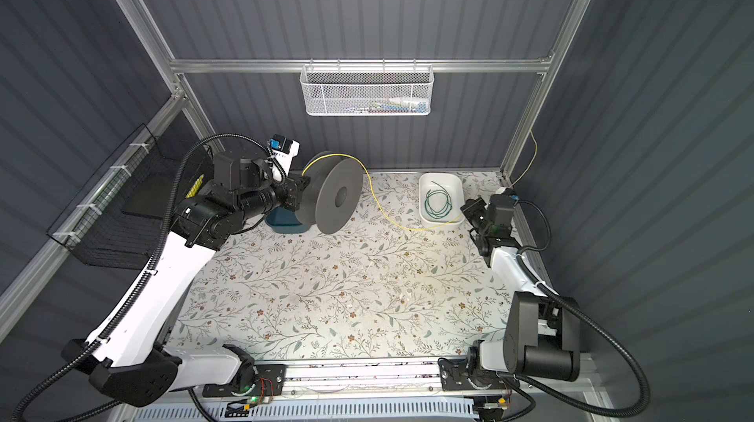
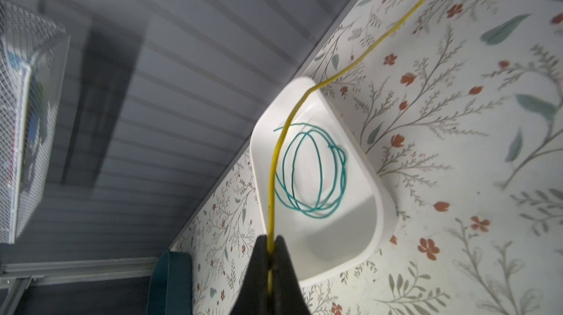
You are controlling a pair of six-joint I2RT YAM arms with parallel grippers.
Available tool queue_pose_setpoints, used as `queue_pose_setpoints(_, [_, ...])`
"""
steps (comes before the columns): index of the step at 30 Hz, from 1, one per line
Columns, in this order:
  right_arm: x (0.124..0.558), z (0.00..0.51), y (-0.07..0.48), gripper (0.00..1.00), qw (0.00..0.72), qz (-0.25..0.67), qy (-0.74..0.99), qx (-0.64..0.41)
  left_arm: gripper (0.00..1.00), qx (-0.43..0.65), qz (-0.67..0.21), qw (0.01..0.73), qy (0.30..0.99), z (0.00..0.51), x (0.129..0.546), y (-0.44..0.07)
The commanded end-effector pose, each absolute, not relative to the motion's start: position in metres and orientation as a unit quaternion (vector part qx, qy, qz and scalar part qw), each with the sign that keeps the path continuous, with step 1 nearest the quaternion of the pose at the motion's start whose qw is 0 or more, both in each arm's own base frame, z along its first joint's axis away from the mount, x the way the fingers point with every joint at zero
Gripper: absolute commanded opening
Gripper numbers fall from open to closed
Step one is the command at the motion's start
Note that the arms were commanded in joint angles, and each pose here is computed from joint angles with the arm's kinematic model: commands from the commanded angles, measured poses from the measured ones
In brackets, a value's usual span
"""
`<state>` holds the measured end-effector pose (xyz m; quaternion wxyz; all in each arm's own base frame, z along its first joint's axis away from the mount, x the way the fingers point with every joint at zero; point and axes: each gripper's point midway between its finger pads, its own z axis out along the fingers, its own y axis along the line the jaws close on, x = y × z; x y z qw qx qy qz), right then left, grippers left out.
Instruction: Wrap the cables
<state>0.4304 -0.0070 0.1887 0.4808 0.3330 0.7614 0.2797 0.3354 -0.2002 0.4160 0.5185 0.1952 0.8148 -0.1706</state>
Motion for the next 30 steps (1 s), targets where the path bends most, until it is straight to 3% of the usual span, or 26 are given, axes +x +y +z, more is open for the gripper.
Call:
queue_pose_setpoints(1, [0.425,0.171,0.000,0.00,0.479,0.250,0.779,0.318,0.00,0.156,-0.222,0.582,0.766,0.474,0.345,-0.206])
queue_pose_setpoints(8, [0.403,0.161,0.034,0.00,0.472,0.233,0.803,0.279,0.00,0.119,-0.280,0.593,0.746,0.490,0.368,-0.211])
queue_pose_setpoints(15, [0.411,0.183,0.014,0.00,0.496,0.188,0.802,0.273,0.00,0.173,-0.338,0.556,0.739,0.486,0.364,-0.233])
queue_pose_setpoints(26, [0.454,0.270,-0.046,0.00,0.554,0.215,0.735,0.327,0.00,0.207,-0.260,0.481,0.811,0.411,0.340,-0.212])
queue_pose_setpoints(30, [0.473,0.275,-0.060,0.00,0.552,0.207,0.736,0.333,0.00,0.229,-0.249,0.461,0.821,0.395,0.319,-0.204])
